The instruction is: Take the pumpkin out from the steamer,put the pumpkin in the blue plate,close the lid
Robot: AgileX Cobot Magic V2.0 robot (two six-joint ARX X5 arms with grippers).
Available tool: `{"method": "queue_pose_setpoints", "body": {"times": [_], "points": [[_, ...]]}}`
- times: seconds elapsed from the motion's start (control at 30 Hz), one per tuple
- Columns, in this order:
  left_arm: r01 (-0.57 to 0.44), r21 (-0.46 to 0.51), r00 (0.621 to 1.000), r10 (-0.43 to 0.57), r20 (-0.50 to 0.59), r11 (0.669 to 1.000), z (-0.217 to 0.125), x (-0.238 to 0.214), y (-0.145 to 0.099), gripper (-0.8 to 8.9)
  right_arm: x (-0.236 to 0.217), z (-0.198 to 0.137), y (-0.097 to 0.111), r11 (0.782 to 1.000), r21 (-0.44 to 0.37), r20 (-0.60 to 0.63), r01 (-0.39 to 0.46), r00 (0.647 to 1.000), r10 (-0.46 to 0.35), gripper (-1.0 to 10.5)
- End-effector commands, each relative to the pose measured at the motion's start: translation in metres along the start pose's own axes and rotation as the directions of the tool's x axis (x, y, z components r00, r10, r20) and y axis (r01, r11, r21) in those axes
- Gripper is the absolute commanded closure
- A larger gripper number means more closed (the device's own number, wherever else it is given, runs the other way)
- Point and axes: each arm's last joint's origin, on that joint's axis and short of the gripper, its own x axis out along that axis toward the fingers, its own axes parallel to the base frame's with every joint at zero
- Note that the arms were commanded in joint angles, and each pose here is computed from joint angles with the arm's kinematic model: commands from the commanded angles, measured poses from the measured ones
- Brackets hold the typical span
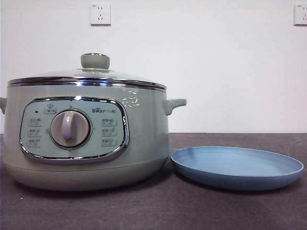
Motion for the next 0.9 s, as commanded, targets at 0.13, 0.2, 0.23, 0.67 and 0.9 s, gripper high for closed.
{"method": "queue_pose_setpoints", "body": {"times": [0.13, 0.2, 0.23, 0.67, 0.9], "points": [[0.238, 0.053, 0.967, -0.231, -0.108, 0.97, 0.033, 0.019, -0.008, 8.19, 0.015, 0.03, 0.008, 0.989, -0.094, -0.063, -0.11, 0.993, 0.104, 9.6], [0.289, 0.038, 0.95, -0.281, -0.133, 0.957, 0.042, 0.025, -0.011, 8.19, 0.023, 0.037, 0.01, 0.979, -0.11, -0.101, -0.173, 0.982, 0.162, 9.6], [0.304, 0.033, 0.944, -0.297, -0.142, 0.952, 0.046, 0.027, -0.012, 8.18, 0.026, 0.039, 0.011, 0.971, -0.116, -0.122, -0.211, 0.973, 0.197, 9.6], [0.366, 0.03, 0.917, -0.355, -0.18, 0.93, 0.054, 0.036, -0.026, 3.38, 0.051, 0.041, 0.009, 0.957, -0.057, -0.281, -0.286, 0.924, 0.259, 4.4], [0.316, 0.051, 0.93, -0.298, -0.216, 0.947, 0.054, 0.046, -0.037, 3.41, 0.051, 0.041, 0.009, 0.956, -0.056, -0.282, -0.288, 0.923, 0.261, 4.4]]}}
